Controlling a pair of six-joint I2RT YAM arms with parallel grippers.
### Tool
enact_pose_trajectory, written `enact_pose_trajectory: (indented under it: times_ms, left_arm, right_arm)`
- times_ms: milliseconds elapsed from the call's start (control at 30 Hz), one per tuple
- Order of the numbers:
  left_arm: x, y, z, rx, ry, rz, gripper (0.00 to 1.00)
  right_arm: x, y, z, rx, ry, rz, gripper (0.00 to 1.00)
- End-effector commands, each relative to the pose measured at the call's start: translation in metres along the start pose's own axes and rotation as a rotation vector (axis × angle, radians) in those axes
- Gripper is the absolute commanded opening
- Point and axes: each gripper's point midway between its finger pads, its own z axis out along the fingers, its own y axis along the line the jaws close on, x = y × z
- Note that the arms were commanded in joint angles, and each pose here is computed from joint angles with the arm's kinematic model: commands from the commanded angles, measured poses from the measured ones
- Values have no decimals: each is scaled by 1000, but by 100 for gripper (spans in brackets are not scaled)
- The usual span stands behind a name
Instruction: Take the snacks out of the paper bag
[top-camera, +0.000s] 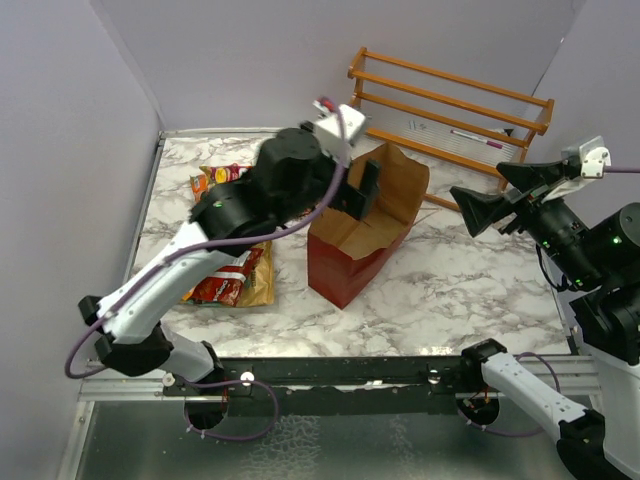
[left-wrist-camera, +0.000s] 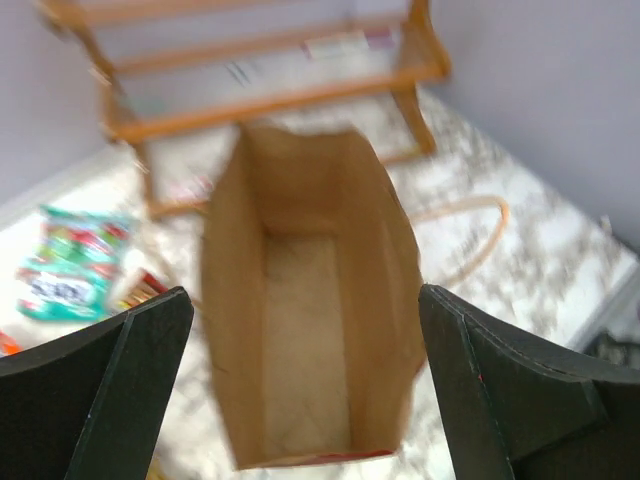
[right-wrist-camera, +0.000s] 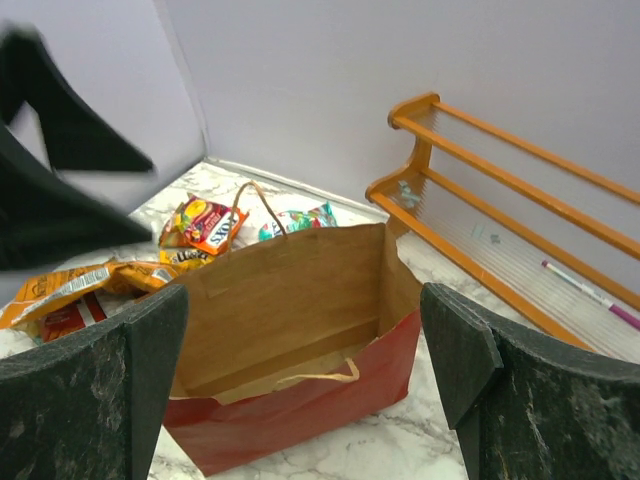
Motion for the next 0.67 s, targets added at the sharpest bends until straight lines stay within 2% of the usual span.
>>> enact_pose_trajectory:
  times_ms: [0, 133, 233, 633]
  left_arm:
    - [-110, 53, -105, -208, -393, 45, 99]
    - [-132, 72, -170, -256, -610, -17, 99]
    - [-124, 76, -194, -237, -681, -58, 99]
    - [-107, 87, -234, -236, -711, -145, 99]
  right_arm:
    - [-28, 5, -10, -22, -92, -73, 99]
    - [-41, 0, -18, 14, -139, -89, 99]
    - [-50, -4, -24, 41, -168, -96, 99]
    - [-58, -12, -33, 94, -229, -95, 99]
